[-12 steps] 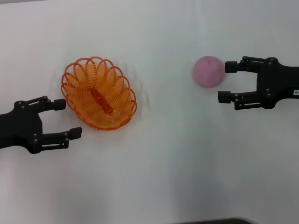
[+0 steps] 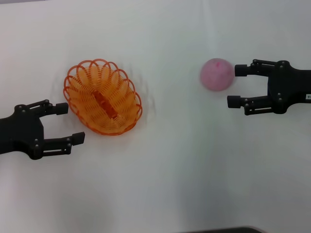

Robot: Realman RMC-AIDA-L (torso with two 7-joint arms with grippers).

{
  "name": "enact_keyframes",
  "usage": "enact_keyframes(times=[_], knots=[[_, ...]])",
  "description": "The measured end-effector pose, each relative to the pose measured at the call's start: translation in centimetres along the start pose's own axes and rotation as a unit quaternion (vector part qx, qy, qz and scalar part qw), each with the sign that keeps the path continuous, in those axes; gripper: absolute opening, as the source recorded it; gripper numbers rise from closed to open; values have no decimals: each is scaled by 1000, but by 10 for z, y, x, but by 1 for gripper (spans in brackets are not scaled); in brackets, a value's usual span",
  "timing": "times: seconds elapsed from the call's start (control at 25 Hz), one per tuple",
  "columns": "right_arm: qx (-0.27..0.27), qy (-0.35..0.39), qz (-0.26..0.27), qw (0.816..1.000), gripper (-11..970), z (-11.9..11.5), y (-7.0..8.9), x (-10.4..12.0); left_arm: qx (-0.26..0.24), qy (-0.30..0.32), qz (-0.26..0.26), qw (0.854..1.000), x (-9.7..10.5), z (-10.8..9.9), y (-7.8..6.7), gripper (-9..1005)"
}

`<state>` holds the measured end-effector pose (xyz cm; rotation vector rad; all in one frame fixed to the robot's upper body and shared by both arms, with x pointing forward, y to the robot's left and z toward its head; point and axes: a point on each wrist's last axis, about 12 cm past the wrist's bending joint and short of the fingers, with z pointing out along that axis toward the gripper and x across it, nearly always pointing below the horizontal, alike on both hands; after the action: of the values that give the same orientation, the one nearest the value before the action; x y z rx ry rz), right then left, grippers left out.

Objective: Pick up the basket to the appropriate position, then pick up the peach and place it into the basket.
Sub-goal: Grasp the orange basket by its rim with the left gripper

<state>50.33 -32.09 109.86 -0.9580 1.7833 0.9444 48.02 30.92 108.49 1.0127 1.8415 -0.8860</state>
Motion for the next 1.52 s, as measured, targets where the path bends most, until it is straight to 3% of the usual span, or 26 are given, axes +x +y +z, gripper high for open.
enact_keyframes(times=[1.04,1.28,1.52], knots=[[-6,-1,-2,1000,946,1,1,-2,5,-8,1,1000,-3,2,0,873],[-6,-1,-3,1000,945,1,0,-2,10,-26,8,1000,-11,11,5,873],[-6,-1,-3,1000,945,1,0,-3,-25,-57,11,998,-18,19,16,873]])
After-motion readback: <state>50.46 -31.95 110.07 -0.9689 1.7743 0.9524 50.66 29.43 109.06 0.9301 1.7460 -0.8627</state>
